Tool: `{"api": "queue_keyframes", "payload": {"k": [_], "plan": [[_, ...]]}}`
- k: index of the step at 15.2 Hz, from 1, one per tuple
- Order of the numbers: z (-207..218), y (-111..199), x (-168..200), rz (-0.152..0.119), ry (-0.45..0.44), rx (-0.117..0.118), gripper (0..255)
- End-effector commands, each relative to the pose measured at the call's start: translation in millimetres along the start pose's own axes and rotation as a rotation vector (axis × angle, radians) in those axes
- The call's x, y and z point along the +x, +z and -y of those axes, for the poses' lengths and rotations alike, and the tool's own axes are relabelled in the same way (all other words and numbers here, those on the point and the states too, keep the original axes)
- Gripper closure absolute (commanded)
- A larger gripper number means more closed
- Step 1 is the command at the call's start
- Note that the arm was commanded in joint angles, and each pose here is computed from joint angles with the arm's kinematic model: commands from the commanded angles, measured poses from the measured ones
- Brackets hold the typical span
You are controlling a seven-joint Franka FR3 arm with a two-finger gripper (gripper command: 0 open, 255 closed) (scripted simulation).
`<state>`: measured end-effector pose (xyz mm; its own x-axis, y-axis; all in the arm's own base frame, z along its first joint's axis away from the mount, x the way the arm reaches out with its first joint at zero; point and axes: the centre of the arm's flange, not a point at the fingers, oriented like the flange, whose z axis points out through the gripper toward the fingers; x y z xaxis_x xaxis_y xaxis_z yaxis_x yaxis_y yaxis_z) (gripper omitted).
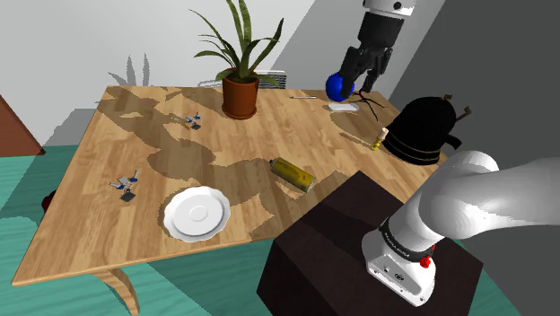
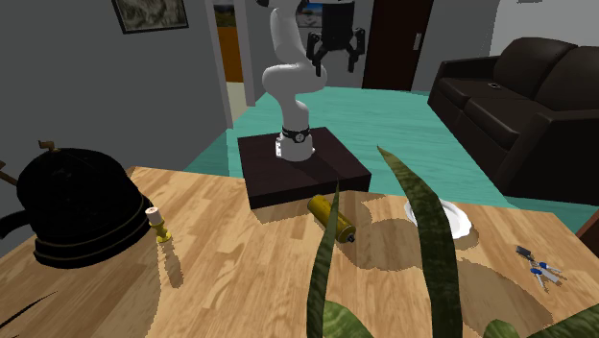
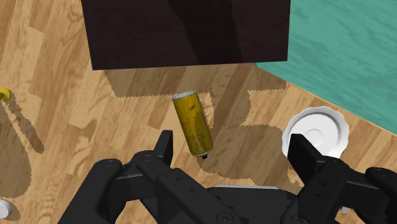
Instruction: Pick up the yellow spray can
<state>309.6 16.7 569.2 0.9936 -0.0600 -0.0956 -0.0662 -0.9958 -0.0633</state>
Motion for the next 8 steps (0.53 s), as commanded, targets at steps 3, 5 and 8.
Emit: {"api": "queue_keyframes", "payload": {"k": [3, 5, 8], "plan": [[2, 22, 14, -0.002, -0.001, -0.009, 0], [3, 45, 28, -0.004, -0.003, -0.018, 0], [5, 78, 48, -0.007, -0.005, -0.032, 0]]}}
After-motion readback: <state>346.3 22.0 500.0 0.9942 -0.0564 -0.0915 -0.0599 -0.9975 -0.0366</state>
